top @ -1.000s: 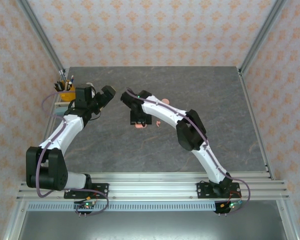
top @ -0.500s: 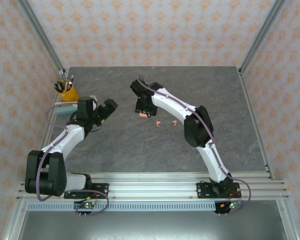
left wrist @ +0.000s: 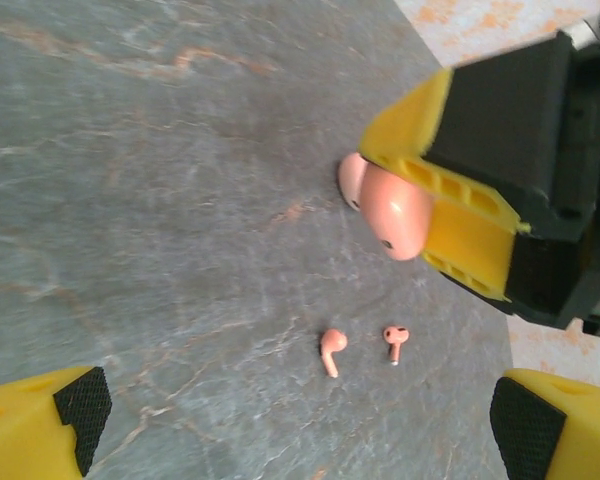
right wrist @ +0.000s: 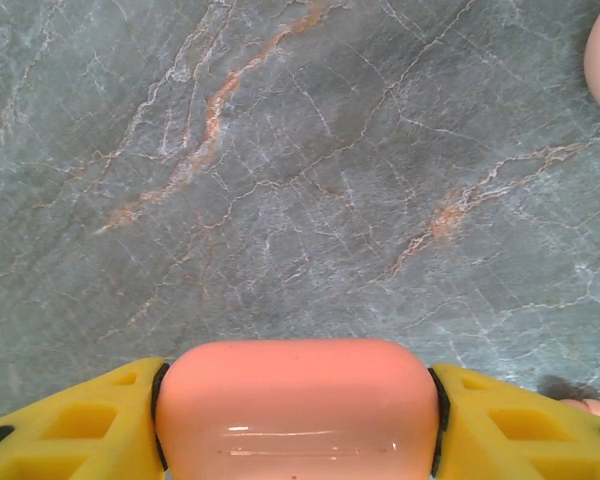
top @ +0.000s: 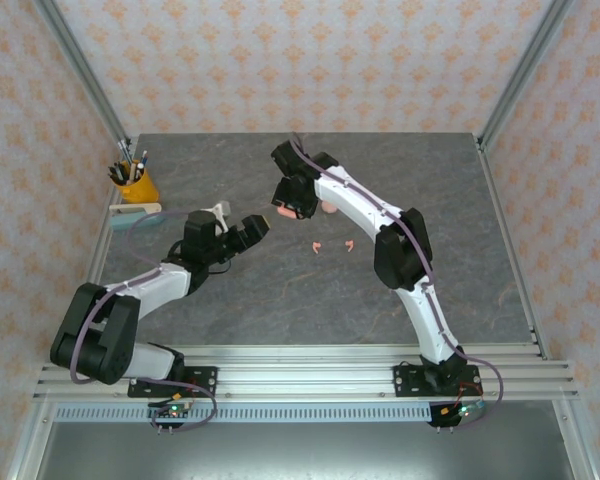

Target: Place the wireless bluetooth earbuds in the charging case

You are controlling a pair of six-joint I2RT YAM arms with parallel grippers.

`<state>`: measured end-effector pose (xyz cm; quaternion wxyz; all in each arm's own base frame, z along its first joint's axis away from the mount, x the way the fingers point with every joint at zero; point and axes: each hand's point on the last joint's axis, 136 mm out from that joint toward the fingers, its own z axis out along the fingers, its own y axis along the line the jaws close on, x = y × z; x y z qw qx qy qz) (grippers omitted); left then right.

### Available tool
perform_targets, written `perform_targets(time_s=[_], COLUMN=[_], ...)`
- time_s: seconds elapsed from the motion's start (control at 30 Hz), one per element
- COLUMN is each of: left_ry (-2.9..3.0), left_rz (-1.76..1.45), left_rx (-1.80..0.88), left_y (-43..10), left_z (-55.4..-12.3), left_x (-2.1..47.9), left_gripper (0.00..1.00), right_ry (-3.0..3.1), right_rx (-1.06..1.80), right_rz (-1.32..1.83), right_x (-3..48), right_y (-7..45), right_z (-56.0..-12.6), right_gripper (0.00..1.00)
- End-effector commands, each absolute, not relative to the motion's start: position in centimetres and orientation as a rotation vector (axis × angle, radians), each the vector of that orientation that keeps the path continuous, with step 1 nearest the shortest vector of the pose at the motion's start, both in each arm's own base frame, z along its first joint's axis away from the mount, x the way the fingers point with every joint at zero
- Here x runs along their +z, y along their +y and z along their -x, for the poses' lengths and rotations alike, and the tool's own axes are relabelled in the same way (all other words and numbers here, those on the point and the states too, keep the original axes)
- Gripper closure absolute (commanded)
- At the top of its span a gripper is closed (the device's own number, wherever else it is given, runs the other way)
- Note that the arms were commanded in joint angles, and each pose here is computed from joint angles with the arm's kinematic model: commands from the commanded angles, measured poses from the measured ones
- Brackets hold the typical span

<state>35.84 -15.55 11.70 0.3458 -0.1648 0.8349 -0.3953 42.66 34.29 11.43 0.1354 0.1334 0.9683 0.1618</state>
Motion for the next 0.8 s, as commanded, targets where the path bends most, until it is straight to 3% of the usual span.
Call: perform_targets(time_s=[0.0,0.37,0.77], left_ry=[2.053,1.973,1.914], left_rz=[0.398,0.365,0.334], left_rx=[-1.022,-1.043,-1.054], left_y=[-15.9,-17.2,-18.1], left_z=[-37.2,-39.1,-41.5], left_x=[13.2,14.4,16.2], left_gripper=[0.01,0.2,0.24], right_ry=[2.739,2.708,2.684], right_rx=[0.593,0.792,0.967], right_rz=[-0.453,-0.604,-0.704], right_x=[14.5,15.4,16.2], right_y=[34.7,35.7,37.3], right_z=[-43.8,-44.5,-44.7], right_gripper=[0.42,0.43,0.43])
